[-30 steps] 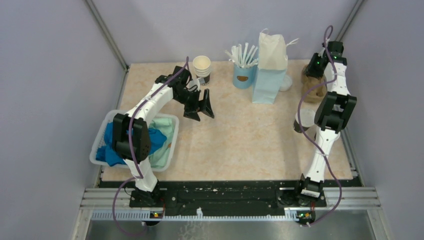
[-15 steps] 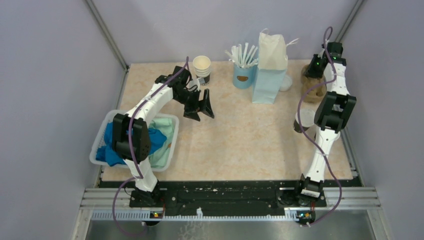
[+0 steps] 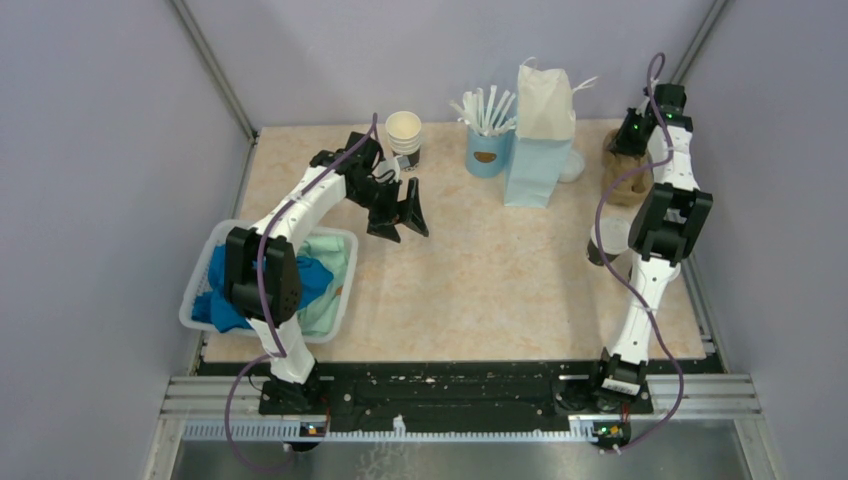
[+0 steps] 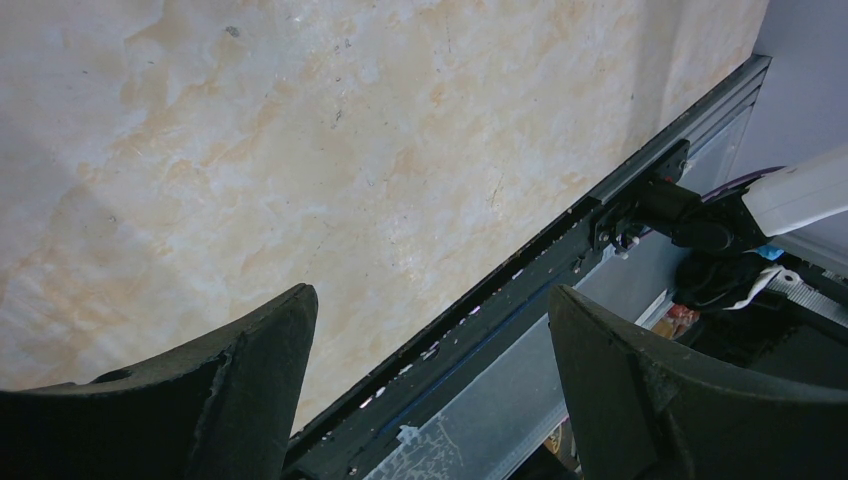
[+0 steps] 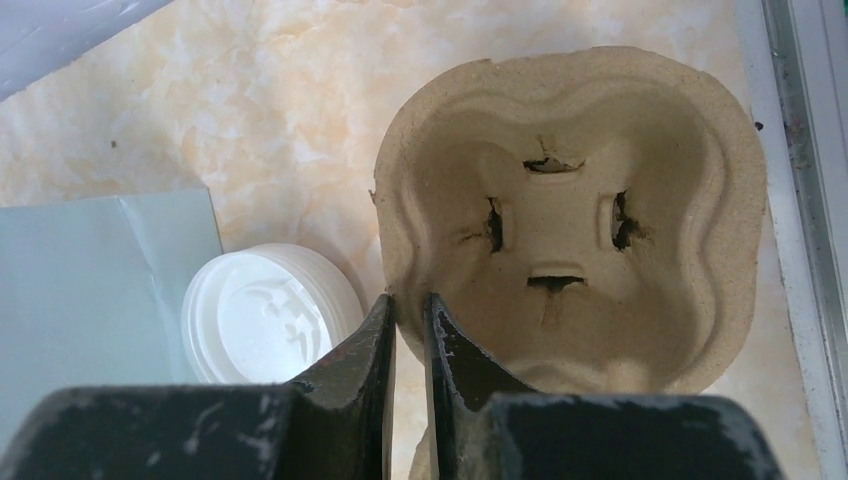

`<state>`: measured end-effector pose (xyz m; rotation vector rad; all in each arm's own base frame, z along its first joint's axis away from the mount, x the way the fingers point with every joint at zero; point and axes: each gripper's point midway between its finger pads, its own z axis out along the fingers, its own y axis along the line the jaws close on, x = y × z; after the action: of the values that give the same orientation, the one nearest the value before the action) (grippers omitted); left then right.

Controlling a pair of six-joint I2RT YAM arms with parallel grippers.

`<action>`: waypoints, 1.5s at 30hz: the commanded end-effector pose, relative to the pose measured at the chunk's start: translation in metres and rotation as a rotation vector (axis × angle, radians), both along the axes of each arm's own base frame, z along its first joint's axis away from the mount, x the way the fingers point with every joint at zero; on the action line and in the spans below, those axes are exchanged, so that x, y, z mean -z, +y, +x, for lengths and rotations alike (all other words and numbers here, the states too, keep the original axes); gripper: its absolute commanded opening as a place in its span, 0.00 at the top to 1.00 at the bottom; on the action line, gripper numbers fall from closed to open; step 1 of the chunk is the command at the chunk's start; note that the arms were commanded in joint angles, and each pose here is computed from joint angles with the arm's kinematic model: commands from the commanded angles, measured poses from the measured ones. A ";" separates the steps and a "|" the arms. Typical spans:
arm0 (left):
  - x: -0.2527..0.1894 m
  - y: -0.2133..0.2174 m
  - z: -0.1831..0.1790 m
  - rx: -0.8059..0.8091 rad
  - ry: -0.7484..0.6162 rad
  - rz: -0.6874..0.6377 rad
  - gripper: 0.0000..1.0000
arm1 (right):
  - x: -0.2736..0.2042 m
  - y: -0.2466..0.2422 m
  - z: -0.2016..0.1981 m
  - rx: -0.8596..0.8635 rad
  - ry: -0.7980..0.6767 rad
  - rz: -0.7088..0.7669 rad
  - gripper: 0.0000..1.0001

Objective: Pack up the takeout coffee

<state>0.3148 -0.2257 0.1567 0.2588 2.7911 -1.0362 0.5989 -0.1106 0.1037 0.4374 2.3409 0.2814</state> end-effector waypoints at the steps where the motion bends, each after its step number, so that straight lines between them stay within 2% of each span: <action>1: -0.026 -0.003 0.006 0.008 -0.078 -0.041 0.08 | -0.058 -0.009 0.002 0.006 -0.099 -0.061 1.00; 19: -0.035 -0.008 0.017 0.017 -0.106 -0.062 0.08 | -0.111 -0.015 -0.019 0.066 -0.179 -0.133 1.00; 21: -0.035 -0.009 0.017 0.018 -0.107 -0.064 0.08 | -0.101 -0.011 -0.020 0.032 -0.156 -0.126 0.82; 22: -0.035 -0.009 0.017 0.018 -0.107 -0.065 0.08 | -0.091 -0.010 -0.020 0.012 -0.136 -0.114 0.77; 25: -0.035 -0.009 0.016 0.021 -0.105 -0.066 0.08 | -0.062 -0.006 -0.022 -0.033 -0.057 -0.081 0.69; 28: -0.035 -0.007 0.015 0.020 -0.105 -0.059 0.08 | -0.045 -0.011 -0.023 -0.023 -0.007 -0.087 0.65; 45: -0.031 -0.009 0.017 0.019 -0.089 -0.063 0.08 | -0.011 -0.019 -0.030 0.018 0.099 -0.155 0.80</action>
<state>0.3248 -0.2318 0.1750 0.2865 2.7299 -1.0645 0.5630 -0.1204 0.1120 0.4190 2.4435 0.1502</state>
